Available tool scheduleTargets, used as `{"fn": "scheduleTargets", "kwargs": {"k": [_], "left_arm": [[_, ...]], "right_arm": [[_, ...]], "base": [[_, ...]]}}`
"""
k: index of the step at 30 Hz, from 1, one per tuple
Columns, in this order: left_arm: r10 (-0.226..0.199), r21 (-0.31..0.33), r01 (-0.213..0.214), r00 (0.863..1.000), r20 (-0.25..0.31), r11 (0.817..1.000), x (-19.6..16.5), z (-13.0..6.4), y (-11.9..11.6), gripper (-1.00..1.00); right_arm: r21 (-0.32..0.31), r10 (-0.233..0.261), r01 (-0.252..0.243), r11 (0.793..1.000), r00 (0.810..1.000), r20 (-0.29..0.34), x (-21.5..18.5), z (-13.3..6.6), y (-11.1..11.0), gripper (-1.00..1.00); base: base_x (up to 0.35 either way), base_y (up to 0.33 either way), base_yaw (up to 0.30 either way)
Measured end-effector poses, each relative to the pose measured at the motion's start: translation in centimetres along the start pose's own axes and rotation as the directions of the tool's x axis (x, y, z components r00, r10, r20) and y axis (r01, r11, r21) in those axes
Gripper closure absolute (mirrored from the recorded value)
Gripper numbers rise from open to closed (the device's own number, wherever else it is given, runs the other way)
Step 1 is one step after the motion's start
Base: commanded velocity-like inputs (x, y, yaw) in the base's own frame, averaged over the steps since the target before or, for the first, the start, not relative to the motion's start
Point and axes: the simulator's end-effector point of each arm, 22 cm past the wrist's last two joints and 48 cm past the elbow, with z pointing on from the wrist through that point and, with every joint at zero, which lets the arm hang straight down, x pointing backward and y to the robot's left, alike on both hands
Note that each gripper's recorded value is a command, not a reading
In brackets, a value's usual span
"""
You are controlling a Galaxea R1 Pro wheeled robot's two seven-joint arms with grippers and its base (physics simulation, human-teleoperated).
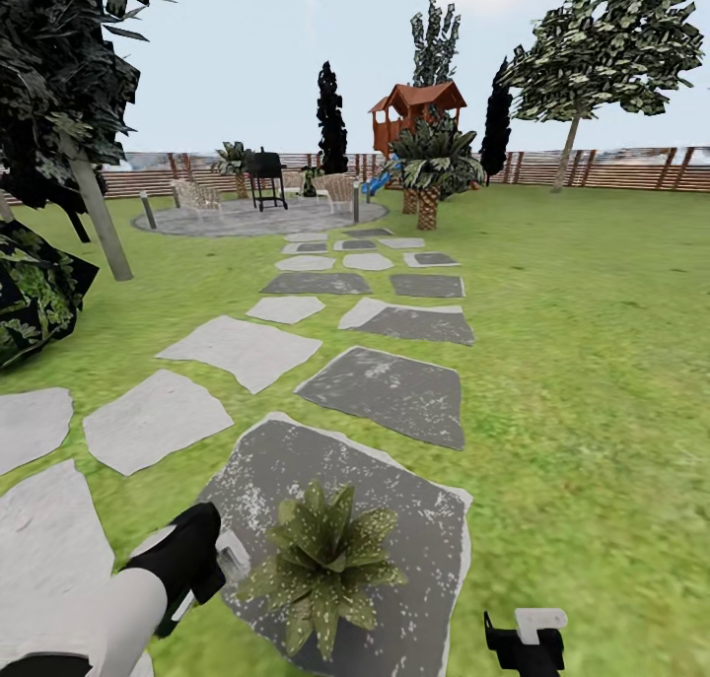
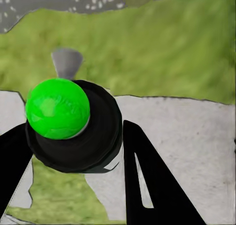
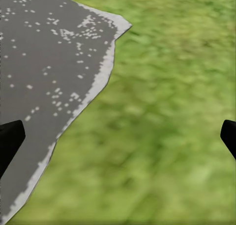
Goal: Pick up the pesticide atomizer in the garden and spray insectifuge to fully cover both potted plants in the garden.
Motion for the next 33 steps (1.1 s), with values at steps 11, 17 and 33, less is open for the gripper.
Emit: {"fn": "scheduleTargets", "kwargs": {"k": [11, 17, 33], "left_arm": [[-0.006, 0.015, 0.006, 1.000, 0.008, 1.000, -0.2, -0.1, -0.2, 1.00], [-0.037, 0.091, 0.040, 0.999, -0.032, 0.995, 2.9, 0.7, -0.2, 1.00], [-0.032, 0.100, 0.034, 0.999, -0.026, 0.994, 2.2, 0.5, -0.8, 1.00]], "right_arm": [[0.000, 0.000, 0.000, 1.000, 1.000, 0.000, 0.0, 0.0, 0.0, -1.00], [0.000, 0.000, 0.000, 1.000, 1.000, 0.000, 0.0, 0.0, 0.0, -1.00], [0.002, 0.002, -0.002, 1.000, 1.000, 0.001, -0.1, 0.0, -0.1, -1.00]], "base": [[0.000, 0.000, -0.002], [0.000, 0.000, -0.177], [-0.015, 0.206, -0.080]]}}
